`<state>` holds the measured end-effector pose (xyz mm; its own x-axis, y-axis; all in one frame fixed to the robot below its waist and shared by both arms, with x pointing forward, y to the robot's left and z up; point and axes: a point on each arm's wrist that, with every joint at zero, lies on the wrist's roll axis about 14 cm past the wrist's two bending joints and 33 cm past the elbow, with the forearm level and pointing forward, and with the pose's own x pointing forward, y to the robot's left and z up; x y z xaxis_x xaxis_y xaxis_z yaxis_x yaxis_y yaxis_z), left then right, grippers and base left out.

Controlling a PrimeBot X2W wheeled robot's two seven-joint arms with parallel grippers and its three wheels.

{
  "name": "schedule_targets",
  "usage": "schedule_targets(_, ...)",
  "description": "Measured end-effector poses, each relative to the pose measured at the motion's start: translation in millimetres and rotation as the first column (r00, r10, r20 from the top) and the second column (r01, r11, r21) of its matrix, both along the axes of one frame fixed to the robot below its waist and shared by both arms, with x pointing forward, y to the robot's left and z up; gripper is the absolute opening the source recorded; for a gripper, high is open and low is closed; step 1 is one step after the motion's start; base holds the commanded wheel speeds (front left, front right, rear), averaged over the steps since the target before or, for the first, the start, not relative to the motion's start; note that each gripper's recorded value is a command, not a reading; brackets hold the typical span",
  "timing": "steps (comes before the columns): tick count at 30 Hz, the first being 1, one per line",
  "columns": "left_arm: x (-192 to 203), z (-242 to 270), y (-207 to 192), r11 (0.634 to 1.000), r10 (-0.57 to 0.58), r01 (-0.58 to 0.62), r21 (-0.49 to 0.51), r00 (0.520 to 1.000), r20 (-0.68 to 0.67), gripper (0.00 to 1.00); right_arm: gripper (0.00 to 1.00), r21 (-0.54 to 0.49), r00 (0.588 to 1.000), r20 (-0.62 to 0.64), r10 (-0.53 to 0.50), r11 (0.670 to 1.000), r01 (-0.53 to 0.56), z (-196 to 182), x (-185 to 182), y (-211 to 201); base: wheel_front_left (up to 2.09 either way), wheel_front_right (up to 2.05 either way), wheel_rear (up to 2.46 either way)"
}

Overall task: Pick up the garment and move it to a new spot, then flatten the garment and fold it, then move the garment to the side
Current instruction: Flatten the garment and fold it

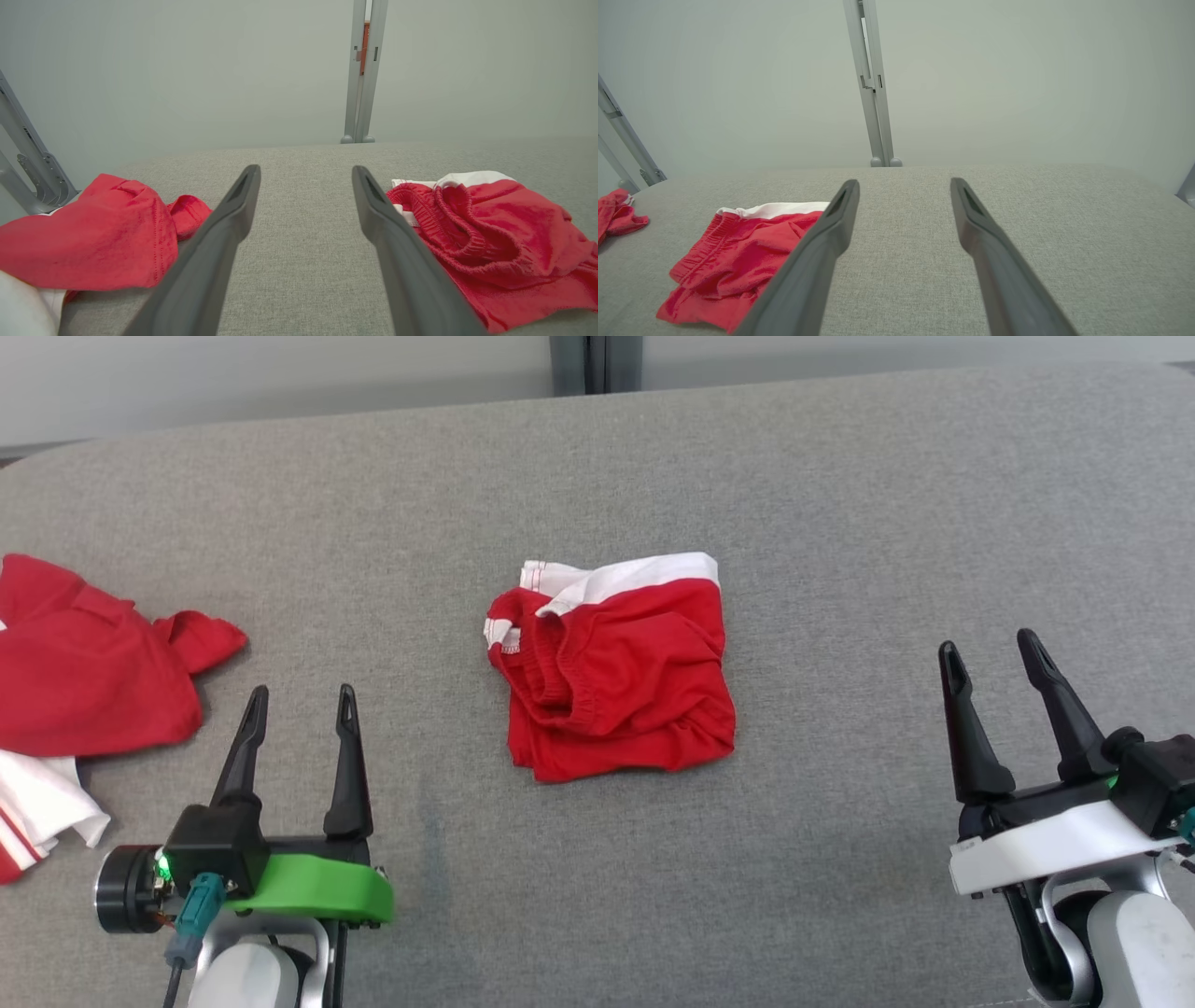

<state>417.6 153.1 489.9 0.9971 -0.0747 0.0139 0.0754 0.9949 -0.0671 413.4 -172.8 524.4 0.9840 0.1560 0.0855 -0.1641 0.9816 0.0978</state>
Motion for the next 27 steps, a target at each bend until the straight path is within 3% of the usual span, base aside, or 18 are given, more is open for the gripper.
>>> schedule_targets(15,-31.3,9.2,-3.1,1.000,-0.007,0.007,-0.001,1.000,0.009,1.00,1.00,0.009,0.999,0.009,-0.030,0.999,0.030,18.6,-44.8,-6.1,0.00,0.00,0.00)
schedule_targets(27,-37.3,11.9,1.6,1.000,0.015,-0.015,0.005,1.000,0.016,1.00,1.00,0.007,0.999,0.018,-0.032,0.999,0.032,24.9,-52.1,-5.9,0.00,0.00,0.00)
